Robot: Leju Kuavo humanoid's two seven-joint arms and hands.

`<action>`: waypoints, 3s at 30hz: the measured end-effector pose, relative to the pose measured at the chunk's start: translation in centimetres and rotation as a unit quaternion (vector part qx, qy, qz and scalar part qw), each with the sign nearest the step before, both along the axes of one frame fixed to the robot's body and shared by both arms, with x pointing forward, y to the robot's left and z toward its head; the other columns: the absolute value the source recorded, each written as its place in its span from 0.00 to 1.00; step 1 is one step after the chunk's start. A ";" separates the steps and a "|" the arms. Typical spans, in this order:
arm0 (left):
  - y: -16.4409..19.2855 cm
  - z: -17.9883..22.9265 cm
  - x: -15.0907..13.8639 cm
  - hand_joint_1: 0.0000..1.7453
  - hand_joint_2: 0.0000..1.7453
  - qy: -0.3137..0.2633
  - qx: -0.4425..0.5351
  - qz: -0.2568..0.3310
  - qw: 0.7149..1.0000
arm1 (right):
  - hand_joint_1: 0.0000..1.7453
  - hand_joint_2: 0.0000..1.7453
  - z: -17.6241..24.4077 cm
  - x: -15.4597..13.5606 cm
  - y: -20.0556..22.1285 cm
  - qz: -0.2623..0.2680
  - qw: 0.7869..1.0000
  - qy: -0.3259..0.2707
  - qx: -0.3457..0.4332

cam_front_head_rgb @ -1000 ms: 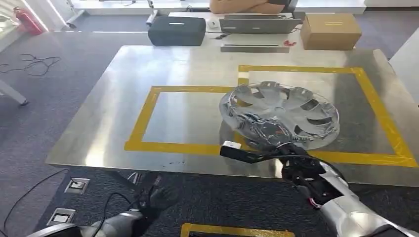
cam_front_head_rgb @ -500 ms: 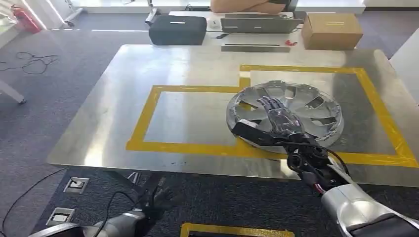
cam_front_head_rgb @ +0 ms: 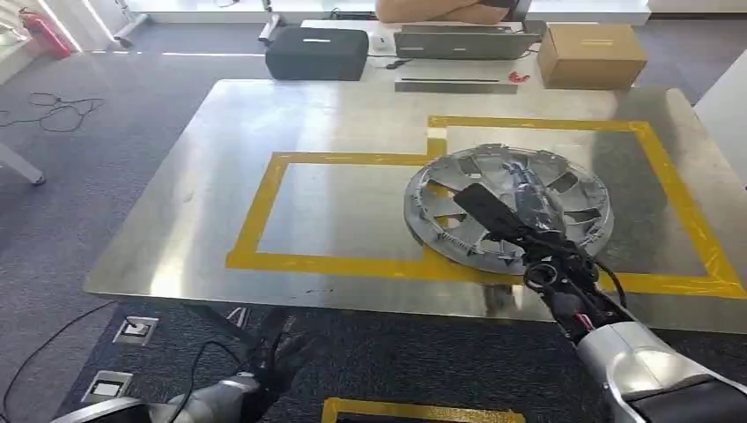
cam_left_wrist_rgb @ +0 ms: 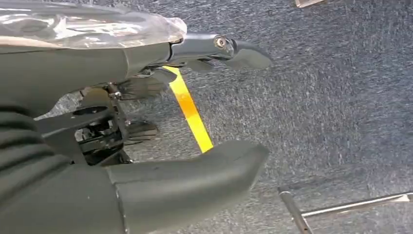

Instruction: Take the parts from the cabinet and place them on the table.

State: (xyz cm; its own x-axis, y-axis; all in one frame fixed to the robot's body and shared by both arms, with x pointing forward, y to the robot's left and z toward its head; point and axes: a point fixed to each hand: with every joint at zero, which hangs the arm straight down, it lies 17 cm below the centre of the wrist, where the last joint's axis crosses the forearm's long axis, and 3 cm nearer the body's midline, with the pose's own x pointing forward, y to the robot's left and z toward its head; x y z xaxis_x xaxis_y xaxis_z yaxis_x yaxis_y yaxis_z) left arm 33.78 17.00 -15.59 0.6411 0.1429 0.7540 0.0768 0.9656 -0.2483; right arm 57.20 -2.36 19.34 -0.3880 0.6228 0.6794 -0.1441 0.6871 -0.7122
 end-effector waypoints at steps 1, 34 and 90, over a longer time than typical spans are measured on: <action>0.0 0.0 0.0 0.00 0.00 0.000 0.000 0.001 1.000 | 0.00 0.00 0.3 0.0 0.1 0.008 1.000 0.005 0.021; 8.1 -1.7 -1.6 0.00 0.00 -0.003 0.036 0.062 0.997 | 0.00 0.00 9.5 -19.7 -2.4 0.299 0.825 0.091 0.471; 7.7 -0.5 0.7 0.00 0.00 -0.017 0.043 0.048 0.998 | 0.00 0.00 8.2 -19.9 -5.2 0.264 0.845 0.090 0.456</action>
State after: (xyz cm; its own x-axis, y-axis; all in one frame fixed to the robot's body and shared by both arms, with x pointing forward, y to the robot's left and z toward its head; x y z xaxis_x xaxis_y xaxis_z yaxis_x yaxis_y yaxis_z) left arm 34.47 24.73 -16.04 0.6020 0.1355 0.7869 -0.0100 0.9867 -0.1623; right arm 37.25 -7.53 27.50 -0.2868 -0.4190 0.8615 -0.6515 0.7446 0.1452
